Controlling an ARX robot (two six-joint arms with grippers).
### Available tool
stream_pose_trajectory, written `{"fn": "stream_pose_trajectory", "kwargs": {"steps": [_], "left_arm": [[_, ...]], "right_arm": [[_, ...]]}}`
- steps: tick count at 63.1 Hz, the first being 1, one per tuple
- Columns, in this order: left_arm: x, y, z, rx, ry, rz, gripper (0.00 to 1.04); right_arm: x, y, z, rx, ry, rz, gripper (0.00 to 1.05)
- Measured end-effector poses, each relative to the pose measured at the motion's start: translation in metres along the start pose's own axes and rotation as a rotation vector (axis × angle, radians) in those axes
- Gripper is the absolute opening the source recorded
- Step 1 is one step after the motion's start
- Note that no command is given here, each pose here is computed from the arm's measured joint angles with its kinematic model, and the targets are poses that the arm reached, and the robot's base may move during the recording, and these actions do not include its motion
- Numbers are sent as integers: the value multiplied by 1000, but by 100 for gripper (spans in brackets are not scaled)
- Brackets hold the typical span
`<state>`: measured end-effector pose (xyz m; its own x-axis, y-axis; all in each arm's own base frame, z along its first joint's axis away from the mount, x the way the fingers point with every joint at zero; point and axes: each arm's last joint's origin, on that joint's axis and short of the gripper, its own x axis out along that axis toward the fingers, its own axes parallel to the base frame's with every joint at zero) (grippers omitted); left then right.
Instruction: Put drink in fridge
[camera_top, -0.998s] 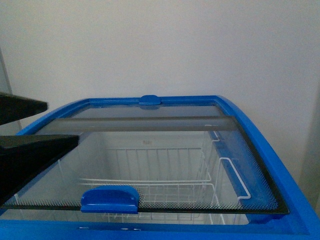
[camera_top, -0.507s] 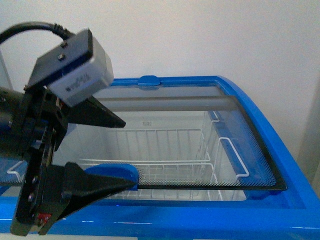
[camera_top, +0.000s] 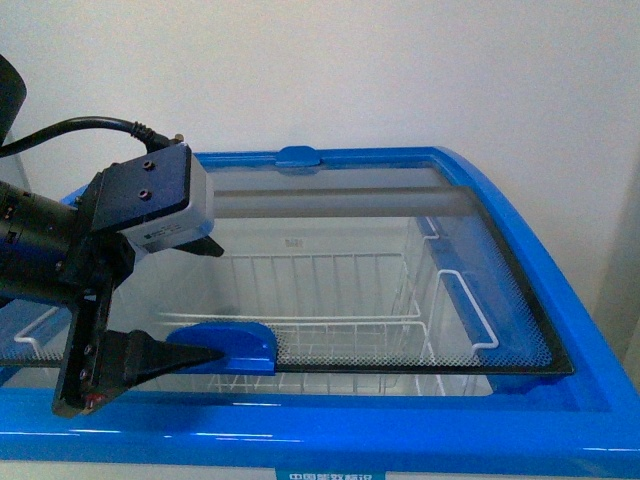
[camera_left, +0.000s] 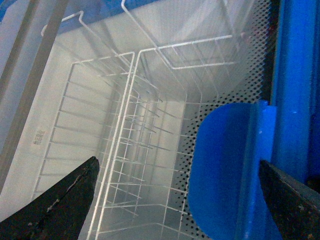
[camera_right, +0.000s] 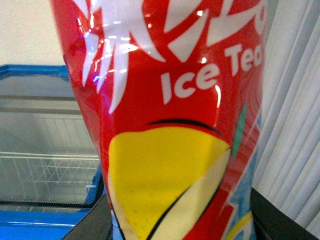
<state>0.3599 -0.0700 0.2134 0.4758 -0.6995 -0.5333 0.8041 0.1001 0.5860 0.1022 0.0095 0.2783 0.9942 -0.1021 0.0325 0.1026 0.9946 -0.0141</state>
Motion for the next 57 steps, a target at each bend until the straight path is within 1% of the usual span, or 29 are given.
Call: {"fn": "stream_pose_trajectory", "kwargs": {"steps": [15, 20, 30, 32, 39, 42, 46, 51, 57], "left_arm": [[11, 15, -8, -16, -41, 0, 97], [15, 24, -10, -14, -45, 12, 97], [28, 57, -16, 6, -47, 78, 97], [32, 67, -17, 14, -38, 98, 97], [40, 86, -19, 32, -14, 130, 97], [47, 100, -20, 56, 1, 154, 97], [53, 110, -20, 76, 11, 175, 97], [65, 129, -19, 118, 40, 242, 97], [74, 143, -19, 161, 75, 335, 97]], "right_arm": [[0, 0, 0, 0, 0, 0, 41], [0, 0, 0, 0, 0, 0, 41], [0, 0, 0, 0, 0, 0, 41], [0, 0, 0, 0, 0, 0, 41], [0, 0, 0, 0, 0, 0, 41], [0, 0, 0, 0, 0, 0, 41], [0, 0, 0, 0, 0, 0, 41], [0, 0, 0, 0, 0, 1, 41], [0, 0, 0, 0, 0, 0, 41]]}}
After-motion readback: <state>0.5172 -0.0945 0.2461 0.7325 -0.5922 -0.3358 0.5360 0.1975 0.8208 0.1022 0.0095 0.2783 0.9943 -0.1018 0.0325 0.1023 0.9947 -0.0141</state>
